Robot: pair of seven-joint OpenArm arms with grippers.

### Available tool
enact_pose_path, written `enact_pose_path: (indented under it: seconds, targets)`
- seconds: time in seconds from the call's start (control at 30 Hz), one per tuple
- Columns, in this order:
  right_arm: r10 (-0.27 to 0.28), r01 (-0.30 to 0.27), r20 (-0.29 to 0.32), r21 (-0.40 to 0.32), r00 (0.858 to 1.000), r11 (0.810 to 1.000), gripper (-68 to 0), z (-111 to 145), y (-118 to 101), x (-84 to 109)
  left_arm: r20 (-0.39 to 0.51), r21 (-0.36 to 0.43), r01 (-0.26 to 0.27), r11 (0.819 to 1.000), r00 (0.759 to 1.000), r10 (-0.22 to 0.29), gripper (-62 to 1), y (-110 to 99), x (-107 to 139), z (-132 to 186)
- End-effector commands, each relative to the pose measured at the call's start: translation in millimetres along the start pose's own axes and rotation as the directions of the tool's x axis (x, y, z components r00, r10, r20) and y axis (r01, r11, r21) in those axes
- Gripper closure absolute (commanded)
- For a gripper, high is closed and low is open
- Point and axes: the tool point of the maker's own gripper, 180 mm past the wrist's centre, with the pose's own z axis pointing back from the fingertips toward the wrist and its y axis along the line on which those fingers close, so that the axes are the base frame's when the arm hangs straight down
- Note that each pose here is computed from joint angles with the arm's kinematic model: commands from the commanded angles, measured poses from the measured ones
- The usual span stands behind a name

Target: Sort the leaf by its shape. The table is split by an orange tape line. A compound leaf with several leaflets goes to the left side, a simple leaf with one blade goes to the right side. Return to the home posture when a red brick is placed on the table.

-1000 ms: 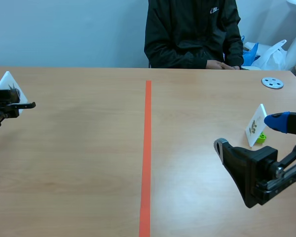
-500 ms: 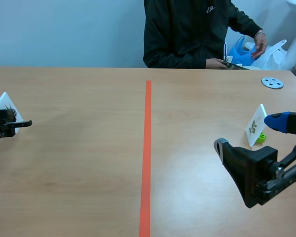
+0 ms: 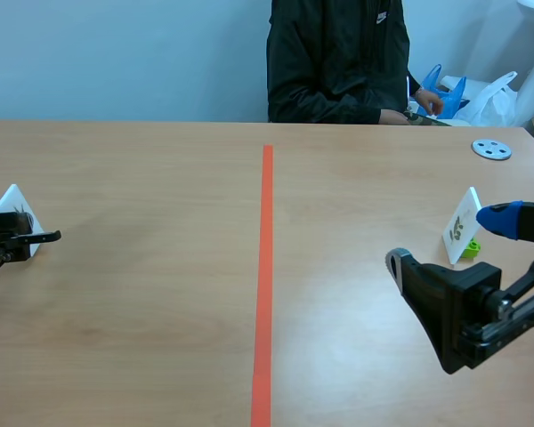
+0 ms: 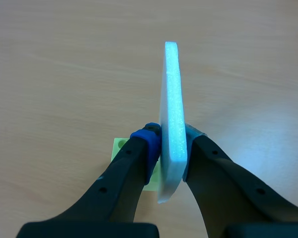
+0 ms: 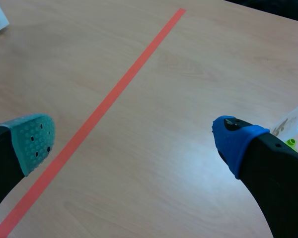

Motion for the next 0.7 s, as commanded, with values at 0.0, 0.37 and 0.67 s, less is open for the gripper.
enact_pose_path:
  seconds: [0.0, 0.37, 0.67]
  targets:
    - [0.01, -0.01, 0.036, -0.008, 0.999, 1.0, -67.9, 0, -5, 9.9, 0.043, 0.002, -0.017, 1.0, 0.999, 0.017, -5.7, -1, 9, -2]
    - [0.01, -0.01, 0.036, -0.008, 0.999, 1.0, -67.9, 0, -5, 10.0, 0.088, 0.009, -0.031, 0.999, 0.996, 0.03, -13.5, -2, 8, 0]
    - [0.011, -0.011, 0.036, -0.008, 0.999, 1.0, -67.9, 0, -5, 10.1, 0.156, 0.002, -0.003, 1.0, 0.988, 0.003, -36.5, 5, 31, 2]
